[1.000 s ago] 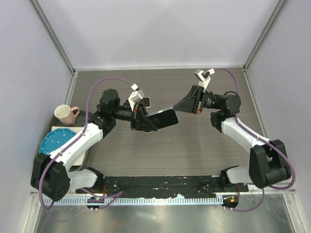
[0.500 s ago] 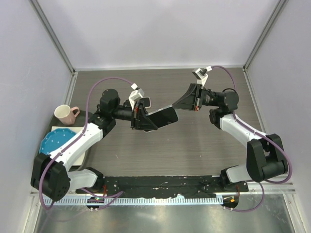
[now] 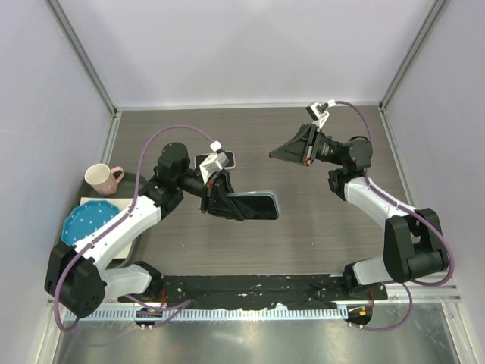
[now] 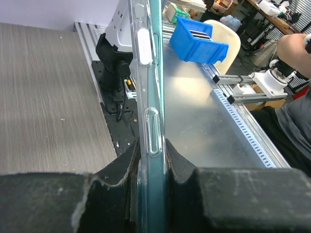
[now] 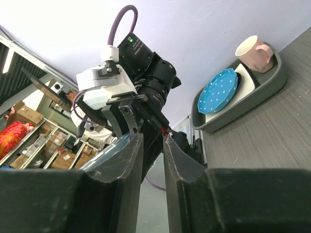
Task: Take the phone out of the phone case
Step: Remove the phone case from the phone.
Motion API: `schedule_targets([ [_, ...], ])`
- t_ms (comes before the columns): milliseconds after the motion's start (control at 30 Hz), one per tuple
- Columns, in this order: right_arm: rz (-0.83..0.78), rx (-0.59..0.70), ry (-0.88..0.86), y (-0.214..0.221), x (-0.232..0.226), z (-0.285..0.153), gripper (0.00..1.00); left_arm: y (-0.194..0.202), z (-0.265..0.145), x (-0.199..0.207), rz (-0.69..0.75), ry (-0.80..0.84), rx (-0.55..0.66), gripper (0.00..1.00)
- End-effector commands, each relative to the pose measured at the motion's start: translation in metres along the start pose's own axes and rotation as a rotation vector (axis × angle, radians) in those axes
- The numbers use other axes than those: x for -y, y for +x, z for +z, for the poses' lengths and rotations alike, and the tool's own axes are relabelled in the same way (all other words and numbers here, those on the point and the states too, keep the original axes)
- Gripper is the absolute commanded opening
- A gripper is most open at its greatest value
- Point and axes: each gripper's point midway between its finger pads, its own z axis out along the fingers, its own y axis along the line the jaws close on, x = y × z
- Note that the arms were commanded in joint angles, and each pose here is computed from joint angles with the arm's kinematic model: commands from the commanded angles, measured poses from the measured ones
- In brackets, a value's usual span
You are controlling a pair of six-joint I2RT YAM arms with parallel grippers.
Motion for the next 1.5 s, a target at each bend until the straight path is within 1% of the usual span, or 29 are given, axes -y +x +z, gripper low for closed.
schedule_targets([
  [0, -0.088, 0.0, -0.046, -0.003, -0.021, 0.005, 0.32, -0.018, -0.003, 0.022, 0.152, 0.085, -0.013, 0.0],
  [133, -0.174, -0.047, -0.086, 0.004, -0.039, 0.003, 0.38, -0.015, -0.005, 0.013, 0.13, 0.055, -0.004, 0.0],
  [167, -0.2, -0.06, -0.095, 0.008, -0.043, 0.003, 0.4, -0.016, -0.005, 0.008, 0.123, 0.031, 0.003, 0.0],
  [200, -0.223, -0.068, -0.101, 0.01, -0.05, 0.002, 0.41, -0.015, -0.006, 0.005, 0.119, 0.023, 0.004, 0.0],
  [267, -0.242, -0.071, -0.075, 0.013, -0.043, -0.001, 0.42, -0.015, -0.007, 0.002, 0.116, 0.012, 0.007, 0.0],
  [300, -0.265, -0.071, -0.076, 0.015, -0.049, -0.001, 0.42, -0.014, -0.007, 0.002, 0.118, 0.01, 0.008, 0.0],
  [333, -0.25, -0.073, -0.061, 0.016, -0.046, -0.002, 0.42, -0.015, -0.007, 0.002, 0.119, 0.007, 0.009, 0.0],
  [533, -0.319, -0.101, -0.084, 0.025, -0.063, -0.007, 0.45, -0.013, -0.011, -0.008, 0.122, -0.038, 0.018, 0.0],
  [633, -0.333, -0.109, -0.08, 0.032, -0.062, -0.01, 0.48, -0.014, -0.013, -0.011, 0.121, -0.054, 0.023, 0.0],
  [767, -0.345, -0.165, -0.093, 0.048, -0.06, -0.009, 0.51, -0.018, -0.015, -0.016, 0.117, -0.085, 0.032, 0.0],
  [800, -0.368, -0.186, -0.098, 0.052, -0.058, -0.009, 0.52, -0.018, -0.015, -0.017, 0.113, -0.091, 0.033, 0.0],
  [867, -0.351, -0.209, -0.089, 0.058, -0.054, -0.009, 0.53, -0.017, -0.015, -0.018, 0.108, -0.091, 0.033, 0.0],
  [967, -0.35, -0.224, -0.082, 0.061, -0.048, -0.009, 0.51, -0.018, -0.015, -0.016, 0.113, -0.087, 0.032, 0.0],
  [1133, -0.368, -0.252, -0.106, 0.065, -0.053, -0.01, 0.46, -0.019, -0.016, -0.018, 0.108, -0.095, 0.035, 0.0],
  [1200, -0.362, -0.258, -0.106, 0.065, -0.054, -0.011, 0.46, -0.018, -0.017, -0.019, 0.105, -0.101, 0.037, 0.0],
  [1267, -0.366, -0.266, -0.113, 0.065, -0.057, -0.011, 0.48, -0.018, -0.018, -0.022, 0.105, -0.113, 0.04, 0.0],
  [1333, -0.377, -0.257, -0.109, 0.06, -0.06, -0.01, 0.57, -0.017, -0.02, -0.024, 0.102, -0.119, 0.041, 0.0],
  [1367, -0.386, -0.223, -0.089, 0.053, -0.058, -0.008, 0.59, -0.017, -0.02, -0.024, 0.103, -0.121, 0.042, 0.0],
  [1433, -0.383, -0.192, -0.059, 0.044, -0.056, -0.01, 0.6, -0.018, -0.022, -0.026, 0.109, -0.131, 0.045, 0.0],
  [1467, -0.375, -0.199, -0.061, 0.045, -0.056, -0.01, 0.61, -0.018, -0.022, -0.026, 0.108, -0.135, 0.047, 0.0],
])
